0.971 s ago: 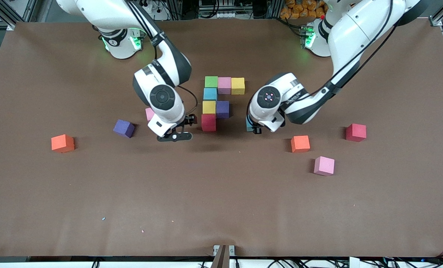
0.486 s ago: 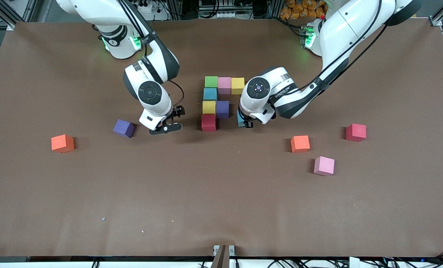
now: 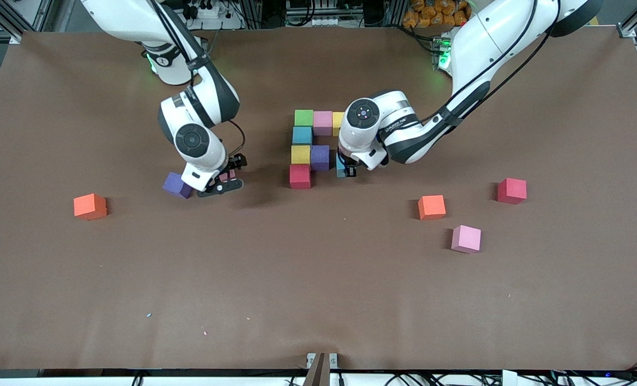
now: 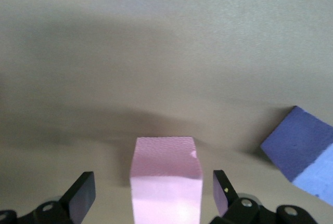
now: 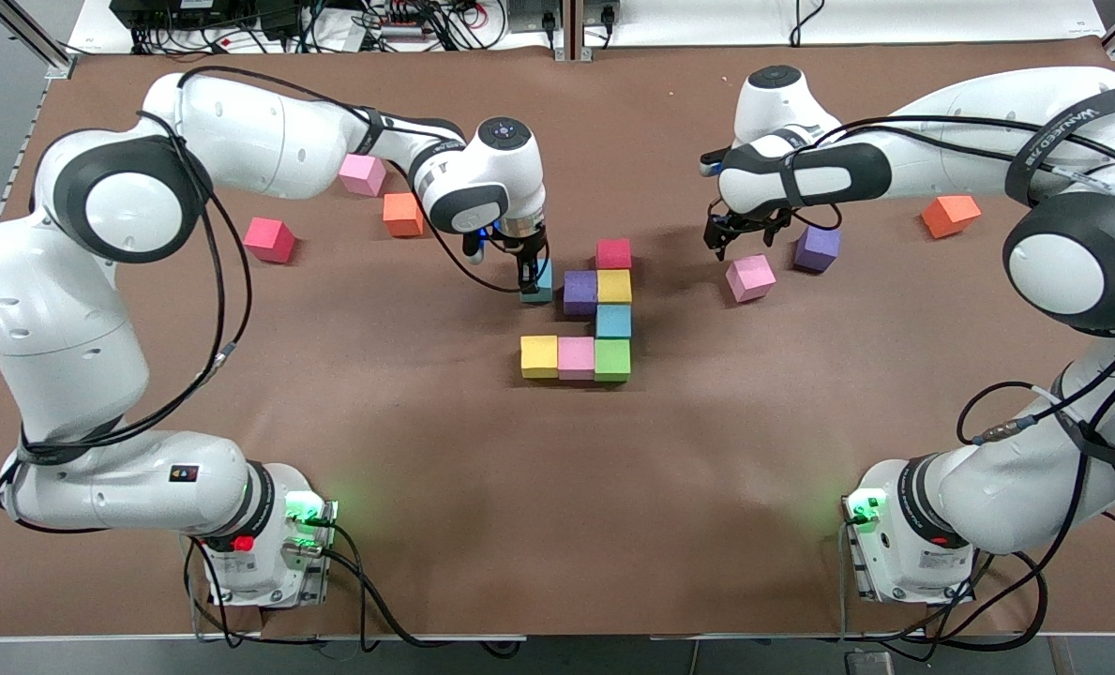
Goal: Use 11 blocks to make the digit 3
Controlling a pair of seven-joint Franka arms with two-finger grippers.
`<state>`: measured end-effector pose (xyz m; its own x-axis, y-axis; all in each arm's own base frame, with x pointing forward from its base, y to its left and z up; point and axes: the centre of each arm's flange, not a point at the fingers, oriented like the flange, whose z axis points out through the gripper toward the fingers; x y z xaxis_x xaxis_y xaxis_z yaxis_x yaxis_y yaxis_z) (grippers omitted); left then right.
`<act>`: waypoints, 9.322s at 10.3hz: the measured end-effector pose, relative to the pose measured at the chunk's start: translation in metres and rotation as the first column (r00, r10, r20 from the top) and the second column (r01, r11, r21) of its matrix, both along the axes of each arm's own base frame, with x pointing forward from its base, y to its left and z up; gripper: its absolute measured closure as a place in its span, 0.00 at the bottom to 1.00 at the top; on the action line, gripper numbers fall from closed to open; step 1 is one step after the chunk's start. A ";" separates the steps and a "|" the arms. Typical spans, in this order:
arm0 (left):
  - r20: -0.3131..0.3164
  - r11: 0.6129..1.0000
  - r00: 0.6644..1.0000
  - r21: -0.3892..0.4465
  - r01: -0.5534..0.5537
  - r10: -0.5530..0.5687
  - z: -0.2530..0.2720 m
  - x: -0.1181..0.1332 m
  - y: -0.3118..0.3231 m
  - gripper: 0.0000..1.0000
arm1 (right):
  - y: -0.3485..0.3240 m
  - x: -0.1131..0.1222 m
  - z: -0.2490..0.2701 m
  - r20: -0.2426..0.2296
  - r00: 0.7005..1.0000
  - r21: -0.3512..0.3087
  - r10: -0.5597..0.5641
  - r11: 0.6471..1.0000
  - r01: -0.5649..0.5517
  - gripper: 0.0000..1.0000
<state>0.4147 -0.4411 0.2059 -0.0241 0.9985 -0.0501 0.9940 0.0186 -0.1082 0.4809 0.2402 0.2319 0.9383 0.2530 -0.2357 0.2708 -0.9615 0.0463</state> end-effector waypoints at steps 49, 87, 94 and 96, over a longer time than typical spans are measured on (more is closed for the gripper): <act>0.073 0.834 0.831 0.040 0.551 -0.552 0.071 0.096 0.110 0.00 | 0.216 0.087 -0.028 0.048 0.973 0.030 -0.226 0.974 0.225 0.45; 0.028 0.232 0.232 -0.024 0.972 -0.972 0.012 0.172 0.237 0.47 | -0.127 0.166 0.229 0.115 0.972 0.150 -0.203 0.971 0.185 0.00; 0.114 0.715 0.722 -0.102 0.692 -0.683 0.077 0.187 0.126 0.47 | -0.258 0.084 0.347 0.180 0.960 0.154 -0.215 0.970 0.188 0.00; 0.089 0.799 0.807 -0.110 0.591 -0.584 0.073 0.182 0.085 0.47 | -0.279 0.073 0.394 0.208 0.953 0.144 -0.221 0.970 0.194 0.00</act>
